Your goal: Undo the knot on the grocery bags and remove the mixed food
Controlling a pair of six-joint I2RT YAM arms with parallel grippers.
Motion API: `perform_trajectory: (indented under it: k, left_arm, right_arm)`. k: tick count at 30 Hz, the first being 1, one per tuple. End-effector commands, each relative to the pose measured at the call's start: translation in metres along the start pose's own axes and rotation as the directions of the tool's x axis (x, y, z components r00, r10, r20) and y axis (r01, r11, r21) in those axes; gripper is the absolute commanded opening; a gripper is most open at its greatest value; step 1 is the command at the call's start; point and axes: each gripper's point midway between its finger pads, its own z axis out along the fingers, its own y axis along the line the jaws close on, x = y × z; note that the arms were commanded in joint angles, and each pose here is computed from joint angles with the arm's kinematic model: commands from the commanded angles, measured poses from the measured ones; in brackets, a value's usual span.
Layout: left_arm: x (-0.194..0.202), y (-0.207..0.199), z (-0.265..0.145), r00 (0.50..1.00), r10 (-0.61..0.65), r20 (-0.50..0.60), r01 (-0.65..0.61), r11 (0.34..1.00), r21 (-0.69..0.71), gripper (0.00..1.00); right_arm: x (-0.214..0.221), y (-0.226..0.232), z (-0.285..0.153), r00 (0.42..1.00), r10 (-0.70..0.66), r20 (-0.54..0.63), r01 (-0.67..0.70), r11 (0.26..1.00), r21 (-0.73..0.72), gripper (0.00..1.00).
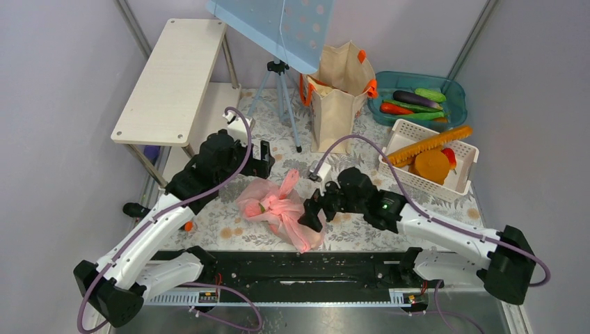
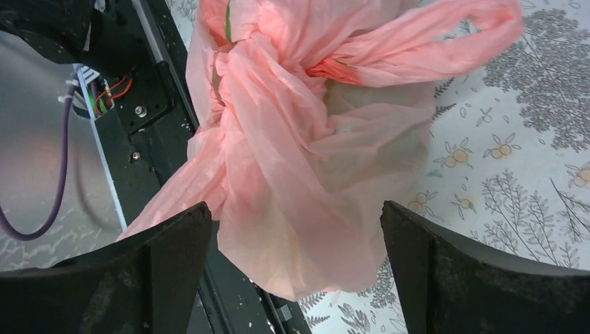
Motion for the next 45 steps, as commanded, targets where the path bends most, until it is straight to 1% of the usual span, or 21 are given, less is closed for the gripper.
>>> perform_trajectory:
  k: [1,3,6,7,9,11,12,15,18,20,21,25,26,27,29,32,33,36,40,42,45]
  left_arm:
    - [-0.022,-0.008,-0.002,0.999,-0.009,0.048,0.008,0.999,0.033,0.99]
    - [-0.022,-0.008,-0.003,0.999,-0.008,0.049,0.006,0.999,0.035,0.99]
    - [-0.023,-0.007,-0.003,0.999,-0.004,0.052,0.002,1.000,0.029,0.99]
    - [-0.023,-0.006,-0.004,0.998,-0.003,0.056,0.002,1.000,0.024,0.99]
    - [-0.023,-0.005,-0.004,0.998,-0.002,0.056,0.000,1.000,0.022,0.99]
    - [-0.024,-0.011,-0.005,0.998,0.000,0.057,-0.003,0.999,0.050,0.99]
    - [-0.024,-0.016,-0.006,0.998,0.004,0.058,-0.009,0.997,0.079,0.99]
    - [-0.019,-0.040,-0.009,0.998,0.044,0.048,-0.052,0.977,0.204,0.99]
    - [-0.011,-0.064,-0.015,0.992,0.119,0.049,-0.128,0.946,0.297,0.99]
    - [-0.005,-0.080,-0.019,0.988,0.147,0.046,-0.153,0.924,0.351,0.99]
    - [-0.003,-0.086,-0.019,0.988,0.152,0.042,-0.156,0.915,0.371,0.99]
    - [0.007,-0.102,-0.017,0.989,0.145,-0.010,-0.127,0.894,0.429,0.99]
    - [0.010,-0.105,-0.017,0.989,0.143,-0.025,-0.118,0.893,0.435,0.99]
    - [0.012,-0.108,-0.017,0.989,0.144,-0.042,-0.111,0.891,0.439,0.99]
    - [0.016,-0.118,-0.020,0.988,0.143,-0.058,-0.101,0.883,0.458,0.99]
    - [0.024,-0.135,-0.024,0.987,0.146,-0.062,-0.101,0.879,0.466,0.99]
    - [0.027,-0.139,-0.024,0.988,0.142,-0.061,-0.099,0.881,0.462,0.98]
    - [0.039,-0.153,-0.019,0.995,0.089,-0.043,-0.060,0.890,0.452,0.91]
    - [0.047,-0.184,-0.015,0.997,0.047,0.054,-0.068,0.861,0.504,0.86]
    - [0.047,-0.198,-0.011,0.991,0.073,0.112,-0.121,0.845,0.521,0.84]
    - [0.055,-0.204,0.007,0.976,0.161,0.146,-0.213,0.845,0.490,0.75]
  right_arm:
    - [-0.024,0.005,0.012,0.996,-0.079,0.035,0.077,0.995,0.057,0.96]
    - [-0.022,0.003,0.018,0.997,-0.075,0.023,0.073,0.994,0.076,0.90]
    - [-0.022,-0.002,0.025,0.998,-0.058,0.010,0.056,0.993,0.104,0.71]
    - [-0.022,-0.005,0.027,0.999,-0.053,0.007,0.052,0.991,0.121,0.61]
    - [-0.021,-0.013,0.027,0.999,-0.053,0.006,0.051,0.986,0.160,0.30]
    - [-0.019,-0.022,0.023,0.996,-0.086,-0.001,0.084,0.975,0.207,0.03]
    - [-0.018,-0.031,0.018,0.992,-0.123,-0.019,0.124,0.960,0.253,0.00]
    - [-0.018,-0.067,-0.013,0.967,-0.238,-0.086,0.251,0.865,0.434,0.00]
    - [-0.018,-0.088,-0.040,0.942,-0.313,-0.123,0.329,0.783,0.528,0.00]
    - [-0.020,-0.101,-0.054,0.944,-0.313,-0.100,0.315,0.775,0.548,0.00]
    - [-0.020,-0.105,-0.057,0.951,-0.300,-0.081,0.295,0.789,0.539,0.00]
    - [-0.017,-0.117,-0.066,0.970,-0.240,-0.034,0.220,0.812,0.541,0.00]
    - [-0.017,-0.117,-0.066,0.973,-0.228,-0.029,0.207,0.813,0.544,0.04]
    - [-0.017,-0.117,-0.066,0.976,-0.216,-0.019,0.191,0.816,0.546,0.15]
    - [-0.019,-0.115,-0.068,0.982,-0.187,0.003,0.154,0.820,0.551,0.46]
    - [-0.023,-0.114,-0.078,0.990,-0.131,0.046,0.080,0.813,0.577,0.78]
    - [-0.026,-0.113,-0.083,0.992,-0.112,0.066,0.052,0.808,0.586,0.86]
    - [-0.032,-0.113,-0.102,0.989,-0.038,0.142,-0.061,0.773,0.631,0.97]
    - [-0.035,-0.117,-0.136,0.958,0.051,0.281,-0.240,0.676,0.697,1.00]
    - [-0.032,-0.119,-0.147,0.931,0.083,0.356,-0.325,0.635,0.701,0.99]
    - [-0.025,-0.121,-0.159,0.886,0.113,0.451,-0.424,0.593,0.685,0.99]
